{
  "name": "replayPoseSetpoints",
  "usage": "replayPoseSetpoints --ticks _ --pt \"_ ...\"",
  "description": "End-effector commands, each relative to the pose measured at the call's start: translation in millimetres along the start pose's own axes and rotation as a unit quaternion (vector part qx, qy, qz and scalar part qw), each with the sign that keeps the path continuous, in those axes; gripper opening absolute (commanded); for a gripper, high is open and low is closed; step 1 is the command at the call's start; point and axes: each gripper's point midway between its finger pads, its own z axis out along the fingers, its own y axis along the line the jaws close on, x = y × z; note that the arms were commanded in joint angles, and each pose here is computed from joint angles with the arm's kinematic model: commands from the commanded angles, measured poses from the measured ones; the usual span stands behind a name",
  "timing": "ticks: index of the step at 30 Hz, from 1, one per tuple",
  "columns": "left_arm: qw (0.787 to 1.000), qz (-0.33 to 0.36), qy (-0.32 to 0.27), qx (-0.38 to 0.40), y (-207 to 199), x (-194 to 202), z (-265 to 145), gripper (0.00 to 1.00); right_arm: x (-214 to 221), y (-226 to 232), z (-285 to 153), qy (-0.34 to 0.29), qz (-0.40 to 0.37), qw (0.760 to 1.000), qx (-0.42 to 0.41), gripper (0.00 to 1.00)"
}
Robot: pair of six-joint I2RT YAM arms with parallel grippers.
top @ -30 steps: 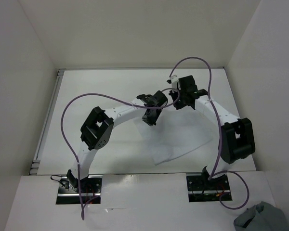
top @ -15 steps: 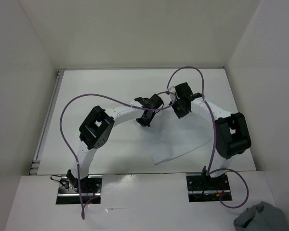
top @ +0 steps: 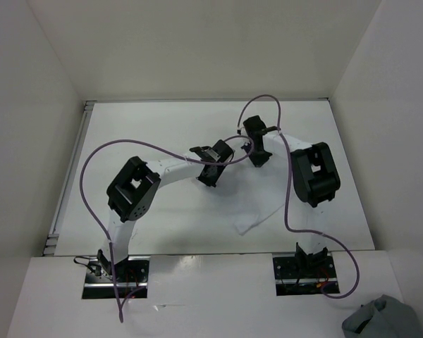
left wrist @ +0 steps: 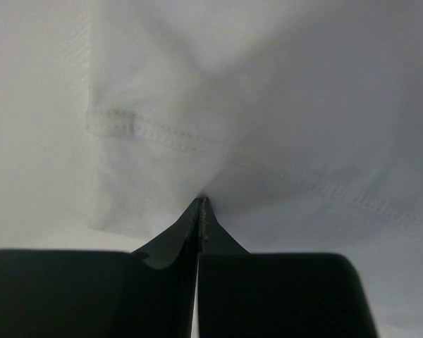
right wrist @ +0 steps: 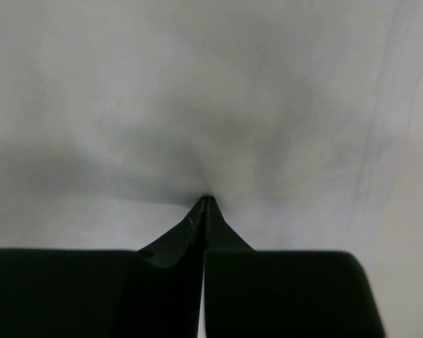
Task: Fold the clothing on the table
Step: Fold the skirt
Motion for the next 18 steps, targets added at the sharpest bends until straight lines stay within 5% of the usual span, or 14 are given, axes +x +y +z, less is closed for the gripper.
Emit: replayPoseSetpoints --ticks 1,5,12,15,16,18 --pt "0.995 -0.019 0.079 0.050 -17.7 51.6 16.0 0.00 -30.1 0.8 28.0 -0.007 0.015 1.000 -0.008 0.00" --pt "0.993 -0.039 0.077 0.083 -30.4 49.7 12.1 0.00 -71.2 12.2 50.8 -0.009 0.010 0.999 -0.043 0.00" --pt "0.991 -0.063 0.057 0.104 -39.7 21.7 12.4 0.00 -185.4 14.0 11.6 -0.131 0.031 0.988 -0.075 0.00" --pt "0.990 -0.073 0.034 0.116 -39.2 4.0 -1.1 0.00 -181.9 14.6 -16.7 -0.154 0.033 0.983 -0.098 0.21" --pt "0.991 -0.075 0.017 0.111 -36.0 -5.7 -9.1 0.02 -187.4 -2.0 -61.2 -0.195 0.042 0.975 -0.095 0.43" --pt "0.992 -0.086 -0.035 0.081 -19.0 -27.6 -39.5 0.14 -154.9 -2.9 -69.5 -0.191 0.056 0.974 -0.112 0.75"
